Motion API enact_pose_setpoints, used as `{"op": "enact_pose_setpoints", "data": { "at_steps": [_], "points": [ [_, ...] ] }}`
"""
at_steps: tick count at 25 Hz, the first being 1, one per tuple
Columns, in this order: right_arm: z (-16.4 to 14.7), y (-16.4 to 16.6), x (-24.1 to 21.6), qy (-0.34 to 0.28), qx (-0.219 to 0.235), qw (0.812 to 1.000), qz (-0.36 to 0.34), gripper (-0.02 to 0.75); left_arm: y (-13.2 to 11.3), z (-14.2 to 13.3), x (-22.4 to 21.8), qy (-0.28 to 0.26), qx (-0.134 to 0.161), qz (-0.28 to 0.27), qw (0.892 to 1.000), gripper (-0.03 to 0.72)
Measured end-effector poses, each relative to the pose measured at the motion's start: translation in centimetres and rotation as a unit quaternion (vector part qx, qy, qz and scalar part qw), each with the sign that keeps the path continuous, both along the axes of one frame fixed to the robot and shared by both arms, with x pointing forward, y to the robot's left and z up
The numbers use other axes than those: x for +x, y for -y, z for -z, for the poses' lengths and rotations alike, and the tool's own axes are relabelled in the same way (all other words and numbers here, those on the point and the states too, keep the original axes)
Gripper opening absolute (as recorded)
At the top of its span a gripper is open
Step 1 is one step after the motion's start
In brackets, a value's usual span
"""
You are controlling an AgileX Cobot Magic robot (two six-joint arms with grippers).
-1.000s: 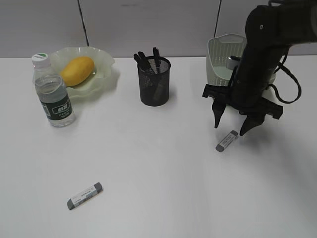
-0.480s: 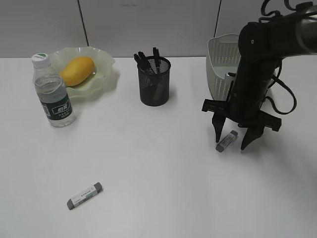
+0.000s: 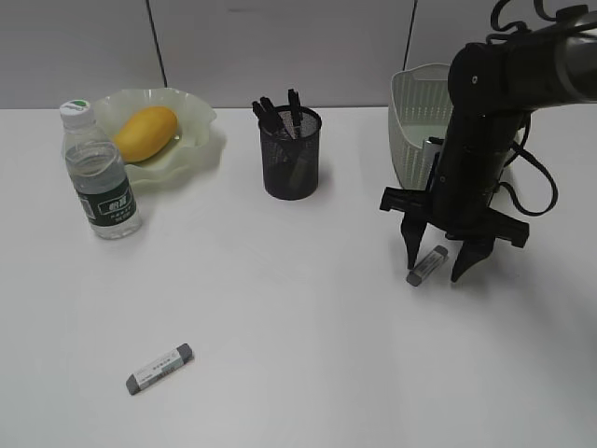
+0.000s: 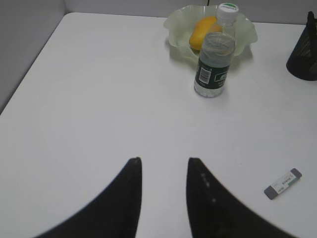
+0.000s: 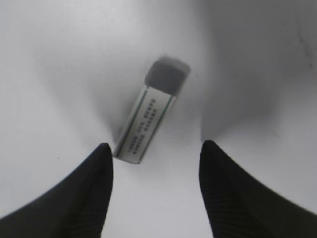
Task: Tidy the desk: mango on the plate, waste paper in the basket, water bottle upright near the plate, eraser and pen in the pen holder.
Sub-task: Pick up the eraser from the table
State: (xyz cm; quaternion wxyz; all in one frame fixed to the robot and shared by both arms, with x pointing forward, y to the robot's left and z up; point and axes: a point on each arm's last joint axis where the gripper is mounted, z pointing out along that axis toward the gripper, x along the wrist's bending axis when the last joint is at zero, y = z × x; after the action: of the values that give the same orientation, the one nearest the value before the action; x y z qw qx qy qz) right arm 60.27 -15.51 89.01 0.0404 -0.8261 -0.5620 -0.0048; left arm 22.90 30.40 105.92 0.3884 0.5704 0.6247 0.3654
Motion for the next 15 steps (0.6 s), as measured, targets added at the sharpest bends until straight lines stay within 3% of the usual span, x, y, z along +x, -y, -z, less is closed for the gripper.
{"op": "enact_pose_setpoints", "data": {
  "at_steps": [15],
  "points": [
    [0.05, 0.01, 0.00, 0.000, -0.001, 1.000, -0.004, 0.413, 0.00, 0.00, 0.00, 0.000, 0.000, 0.000, 1.000, 0.239]
  ]
}}
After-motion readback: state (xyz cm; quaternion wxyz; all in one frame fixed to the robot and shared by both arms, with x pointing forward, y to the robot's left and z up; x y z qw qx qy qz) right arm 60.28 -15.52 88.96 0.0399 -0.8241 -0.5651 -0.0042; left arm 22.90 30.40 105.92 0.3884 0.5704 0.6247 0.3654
